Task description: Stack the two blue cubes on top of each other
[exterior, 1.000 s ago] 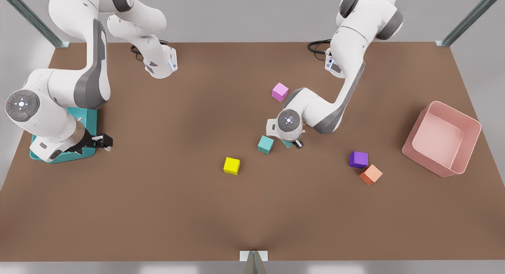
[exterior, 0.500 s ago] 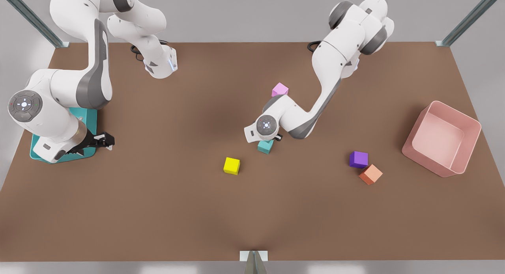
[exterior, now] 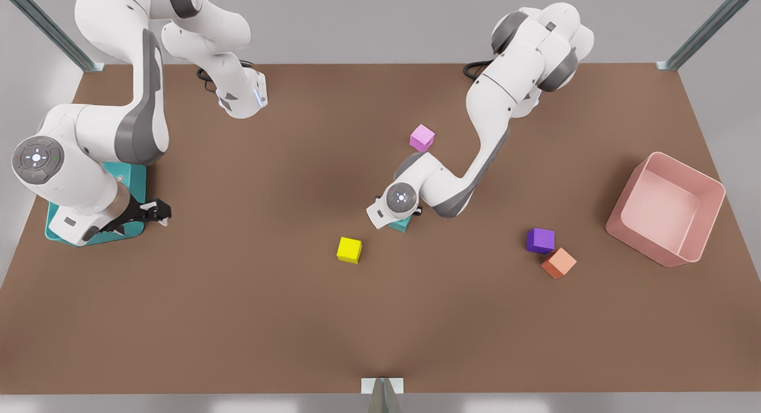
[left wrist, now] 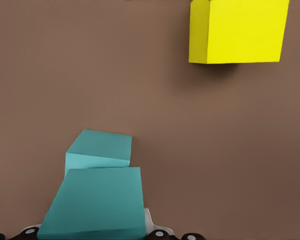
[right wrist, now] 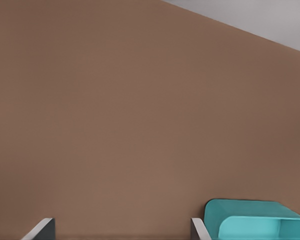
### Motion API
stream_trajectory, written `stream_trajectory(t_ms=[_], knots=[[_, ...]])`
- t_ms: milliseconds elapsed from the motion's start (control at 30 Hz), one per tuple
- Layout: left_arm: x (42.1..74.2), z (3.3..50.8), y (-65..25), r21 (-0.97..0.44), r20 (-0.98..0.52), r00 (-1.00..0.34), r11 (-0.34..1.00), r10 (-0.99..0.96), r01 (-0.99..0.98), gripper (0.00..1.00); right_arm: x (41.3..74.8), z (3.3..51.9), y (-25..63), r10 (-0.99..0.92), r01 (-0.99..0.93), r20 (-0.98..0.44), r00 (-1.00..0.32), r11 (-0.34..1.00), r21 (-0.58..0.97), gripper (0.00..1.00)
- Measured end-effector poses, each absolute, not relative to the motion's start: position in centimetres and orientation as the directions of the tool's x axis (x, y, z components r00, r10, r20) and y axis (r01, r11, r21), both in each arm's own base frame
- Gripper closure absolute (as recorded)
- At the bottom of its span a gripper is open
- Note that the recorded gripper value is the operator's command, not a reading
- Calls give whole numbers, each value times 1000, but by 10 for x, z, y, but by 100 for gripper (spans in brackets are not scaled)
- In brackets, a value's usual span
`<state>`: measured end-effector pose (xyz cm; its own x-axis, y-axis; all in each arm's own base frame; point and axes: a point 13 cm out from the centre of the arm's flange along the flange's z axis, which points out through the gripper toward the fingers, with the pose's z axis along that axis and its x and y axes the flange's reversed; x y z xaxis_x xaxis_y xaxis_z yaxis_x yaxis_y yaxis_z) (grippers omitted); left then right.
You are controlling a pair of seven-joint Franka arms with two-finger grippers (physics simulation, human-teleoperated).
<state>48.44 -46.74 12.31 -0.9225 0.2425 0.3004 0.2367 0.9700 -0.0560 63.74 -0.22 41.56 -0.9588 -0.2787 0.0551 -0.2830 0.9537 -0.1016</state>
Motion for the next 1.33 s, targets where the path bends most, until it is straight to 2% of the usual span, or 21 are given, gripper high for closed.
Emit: stream_trajectory(t_ms=[100,167,433,667,867,967,1067,1100,1133,1167,1233,1333], knots=[[484,116,-465,-45,309,-927,977,214,210,44,637,415,-4,-281,-286,59,-958,952,-105,0],[483,111,-465,-41,317,-928,980,197,194,0,637,414,-4,-284,-289,61,-957,951,-106,0],[485,113,-465,-37,318,-935,988,154,150,0,637,414,-3,-293,-299,63,-954,948,-108,0],[499,140,-468,-45,286,-949,992,130,122,0,637,415,-3,-297,-302,62,-953,947,-108,0],[526,202,-454,-44,269,-958,995,94,85,0,637,415,-3,-299,-304,63,-952,947,-108,0],[576,283,-358,-11,250,-968,1000,-19,-23,0,637,415,-3,-299,-305,63,-952,946,-108,0],[605,302,-244,53,291,-947,990,-137,-127,0,637,414,-3,-300,-305,63,-952,946,-108,0],[593,309,-212,85,310,-938,988,-152,-132,0,637,415,-3,-300,-306,63,-952,946,-108,0],[565,325,-182,126,313,-935,983,-166,-133,0,637,415,-3,-301,-306,63,-952,946,-107,0],[549,353,-165,144,292,-941,981,-168,-130,0,637,415,-2,-301,-307,63,-951,946,-107,0],[543,399,-145,134,260,-951,982,-165,-134,0,637,414,-2,-302,-308,64,-951,945,-107,0],[533,413,-135,120,293,-947,988,-133,-101,0,636,414,-2,-303,-308,64,-951,945,-107,0]])
